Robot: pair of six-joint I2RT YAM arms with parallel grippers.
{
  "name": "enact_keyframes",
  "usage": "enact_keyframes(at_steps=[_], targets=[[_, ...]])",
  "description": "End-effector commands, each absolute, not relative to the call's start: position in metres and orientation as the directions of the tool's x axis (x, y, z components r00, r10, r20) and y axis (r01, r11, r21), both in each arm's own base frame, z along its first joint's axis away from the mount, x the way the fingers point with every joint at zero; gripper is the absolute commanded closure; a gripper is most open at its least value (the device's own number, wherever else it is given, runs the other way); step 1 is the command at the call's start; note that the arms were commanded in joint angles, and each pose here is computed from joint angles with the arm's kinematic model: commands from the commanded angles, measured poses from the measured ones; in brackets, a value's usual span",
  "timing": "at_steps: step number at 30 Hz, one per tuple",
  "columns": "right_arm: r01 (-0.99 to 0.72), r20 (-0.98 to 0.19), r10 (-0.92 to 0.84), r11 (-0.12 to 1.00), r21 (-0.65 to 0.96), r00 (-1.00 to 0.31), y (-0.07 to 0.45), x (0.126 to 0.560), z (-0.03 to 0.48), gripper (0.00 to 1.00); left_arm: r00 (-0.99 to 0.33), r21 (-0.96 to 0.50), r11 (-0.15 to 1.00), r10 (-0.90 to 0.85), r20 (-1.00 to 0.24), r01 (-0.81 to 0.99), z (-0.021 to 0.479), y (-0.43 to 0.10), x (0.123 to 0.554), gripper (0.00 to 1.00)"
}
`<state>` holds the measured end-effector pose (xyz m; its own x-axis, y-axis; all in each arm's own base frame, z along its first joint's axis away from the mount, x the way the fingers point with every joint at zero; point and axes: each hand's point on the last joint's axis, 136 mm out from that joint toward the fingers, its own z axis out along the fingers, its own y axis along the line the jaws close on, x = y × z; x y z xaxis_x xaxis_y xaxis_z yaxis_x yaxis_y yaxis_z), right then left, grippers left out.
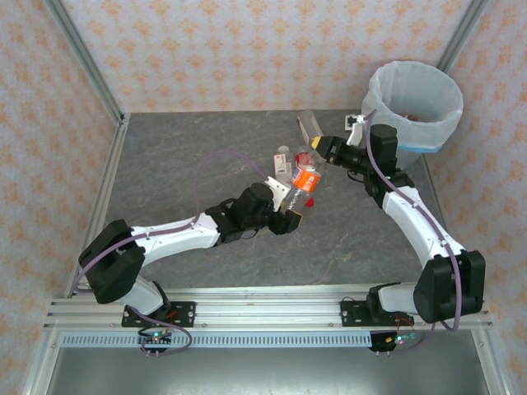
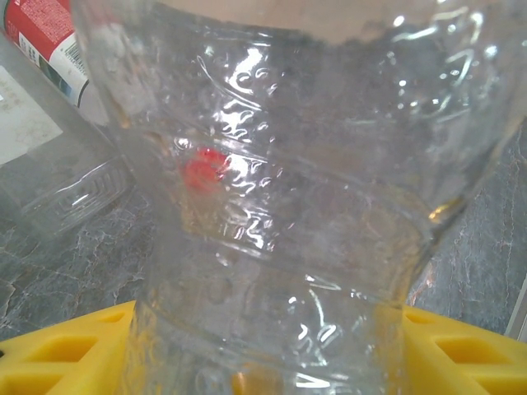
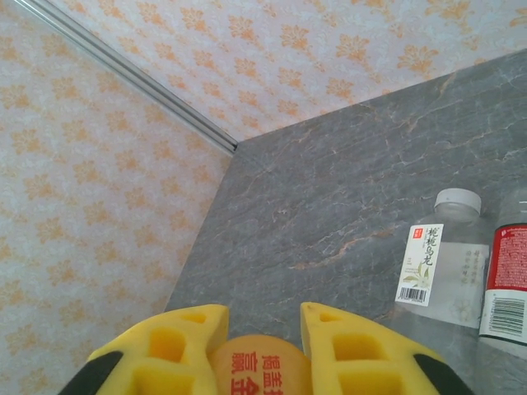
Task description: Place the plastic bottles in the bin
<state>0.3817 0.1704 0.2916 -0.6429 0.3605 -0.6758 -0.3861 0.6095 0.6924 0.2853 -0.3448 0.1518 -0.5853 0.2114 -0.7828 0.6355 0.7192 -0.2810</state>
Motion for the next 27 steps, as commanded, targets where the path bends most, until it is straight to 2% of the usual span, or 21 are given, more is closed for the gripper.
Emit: enact_keyframes(at_steps=[1, 5, 6, 9, 11, 12, 27], targets=[[-0.390, -0.714, 0.364, 0.646, 0.656, -0.597, 0.165, 0.384, 0.302, 1.00, -0.572, -0.277, 0.727, 0.190, -0.798, 0.629, 0.163, -0.350, 0.292, 1.00], [-0.356, -0.719, 0.389, 0.672, 0.649, -0.576, 0.158, 0.386, 0.300, 1.00, -0.580, -0.289, 0.725, 0.183, -0.794, 0.625, 0.162, -0.351, 0.292, 0.92], [-0.349, -0.724, 0.397, 0.680, 0.645, -0.564, 0.155, 0.387, 0.301, 1.00, -0.579, -0.287, 0.730, 0.180, -0.795, 0.621, 0.163, -0.350, 0.293, 0.85], [-0.339, -0.741, 0.413, 0.697, 0.632, -0.530, 0.149, 0.387, 0.305, 1.00, -0.578, -0.278, 0.754, 0.161, -0.800, 0.596, 0.164, -0.344, 0.296, 0.28], [-0.326, -0.750, 0.425, 0.710, 0.624, -0.507, 0.144, 0.388, 0.308, 1.00, -0.571, -0.274, 0.776, 0.131, -0.811, 0.569, 0.166, -0.337, 0.300, 0.04], [-0.314, -0.754, 0.431, 0.720, 0.619, -0.496, 0.141, 0.388, 0.308, 1.00, -0.562, -0.271, 0.779, 0.123, -0.818, 0.565, 0.167, -0.335, 0.300, 0.00], [-0.194, -0.784, 0.476, 0.792, 0.579, -0.398, 0.112, 0.396, 0.299, 1.00, -0.416, -0.220, 0.900, -0.048, -0.908, 0.377, 0.215, -0.267, 0.307, 0.00]])
